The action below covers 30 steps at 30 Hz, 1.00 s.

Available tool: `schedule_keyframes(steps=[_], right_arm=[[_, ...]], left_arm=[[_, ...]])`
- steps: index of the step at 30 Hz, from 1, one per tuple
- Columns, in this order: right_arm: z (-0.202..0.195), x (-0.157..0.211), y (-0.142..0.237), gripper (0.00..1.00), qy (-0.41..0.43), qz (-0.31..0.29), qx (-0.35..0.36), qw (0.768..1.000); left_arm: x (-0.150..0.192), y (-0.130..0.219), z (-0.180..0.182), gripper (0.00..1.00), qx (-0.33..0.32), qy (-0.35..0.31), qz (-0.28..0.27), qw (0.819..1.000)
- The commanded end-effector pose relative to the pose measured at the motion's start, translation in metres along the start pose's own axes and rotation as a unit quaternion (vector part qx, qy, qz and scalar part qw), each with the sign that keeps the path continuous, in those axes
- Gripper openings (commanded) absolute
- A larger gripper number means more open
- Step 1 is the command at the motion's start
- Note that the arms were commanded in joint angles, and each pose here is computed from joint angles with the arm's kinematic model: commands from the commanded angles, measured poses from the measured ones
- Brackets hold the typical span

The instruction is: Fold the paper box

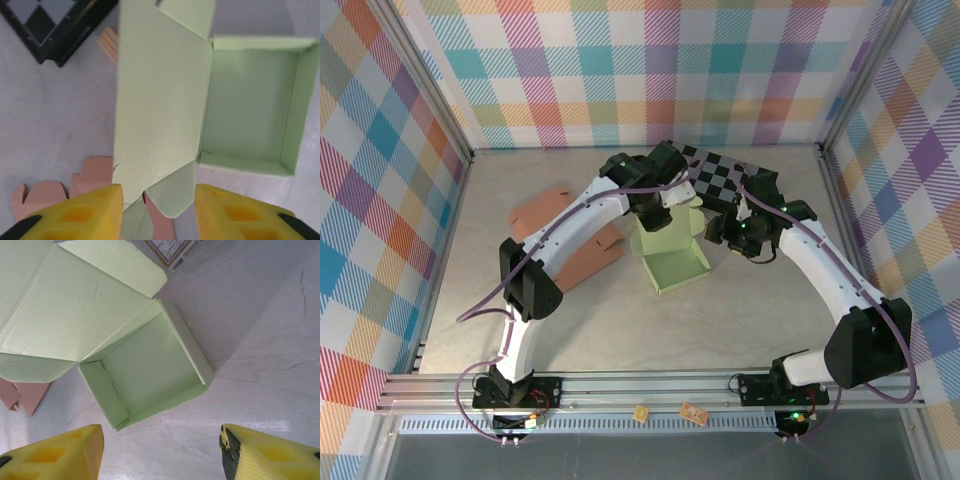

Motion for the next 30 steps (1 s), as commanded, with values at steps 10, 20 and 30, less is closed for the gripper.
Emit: schedule_keyframes(steps=[10,20,30], right_arm=[[0.03,-0.066,-0.04,0.71,0.218,0.01,-0.006,0.976],[0.028,-0.082,-0.067,0.67,0.279,0.036,-0.035,0.959],[0.037,-0.084,-0.076,0.61,0.313,0.057,-0.086,0.944]], left_arm=[[0.078,-0.011,-0.007,0.54,0.088,0.365,0.036,0.926],[0.085,-0.048,-0.006,0.5,0.118,0.391,0.039,0.912],[0.085,-0.064,-0.011,0.39,0.132,0.372,0.057,0.917]])
Point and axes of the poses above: each hand's point on the last joint's axis, 136 mm out from that joint toward the fingers, its own y axis back along the fingers, its own z axis along the line the jaws close on, x = y × z, the point moved 1 cm from there along y, back along the fingers, and after that the axes turned 1 degree about y, right-handed, at the moved point
